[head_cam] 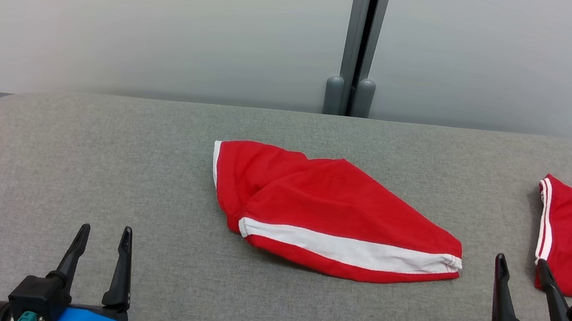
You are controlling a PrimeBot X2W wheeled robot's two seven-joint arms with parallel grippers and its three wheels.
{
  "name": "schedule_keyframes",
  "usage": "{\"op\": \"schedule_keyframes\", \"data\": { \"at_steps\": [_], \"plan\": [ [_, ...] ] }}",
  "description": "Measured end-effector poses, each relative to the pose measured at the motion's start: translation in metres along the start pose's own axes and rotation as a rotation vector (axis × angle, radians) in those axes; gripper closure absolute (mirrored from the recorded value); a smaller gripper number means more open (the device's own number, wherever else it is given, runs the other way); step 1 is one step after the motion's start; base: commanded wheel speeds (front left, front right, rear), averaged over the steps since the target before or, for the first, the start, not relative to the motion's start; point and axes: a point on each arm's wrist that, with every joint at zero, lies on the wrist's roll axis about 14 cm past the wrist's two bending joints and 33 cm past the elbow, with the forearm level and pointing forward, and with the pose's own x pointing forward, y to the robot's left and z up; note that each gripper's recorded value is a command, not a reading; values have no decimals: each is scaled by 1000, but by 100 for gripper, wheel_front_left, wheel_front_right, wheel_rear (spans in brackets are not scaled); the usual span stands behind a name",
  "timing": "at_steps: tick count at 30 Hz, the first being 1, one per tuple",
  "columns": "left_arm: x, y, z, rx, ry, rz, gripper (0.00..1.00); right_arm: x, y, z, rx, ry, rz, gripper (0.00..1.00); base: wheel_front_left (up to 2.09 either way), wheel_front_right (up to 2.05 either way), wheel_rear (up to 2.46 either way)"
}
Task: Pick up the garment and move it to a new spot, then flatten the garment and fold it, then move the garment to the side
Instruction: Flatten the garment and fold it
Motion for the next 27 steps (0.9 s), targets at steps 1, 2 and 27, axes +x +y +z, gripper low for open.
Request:
{"op": "schedule_keyframes", "data": {
  "at_steps": [1,2,27],
  "plan": [
    [0,0,0,3,-1,-1,0,-1,0,0,6,1,-1,0,0,0,0],
    [0,0,1,3,-2,-1,0,-1,0,0,10,1,-1,0,0,0,0],
    [22,-47,-18,7,94,-157,0,1,5,-9,25,44,12,0,0,0,0]
  ]
}}
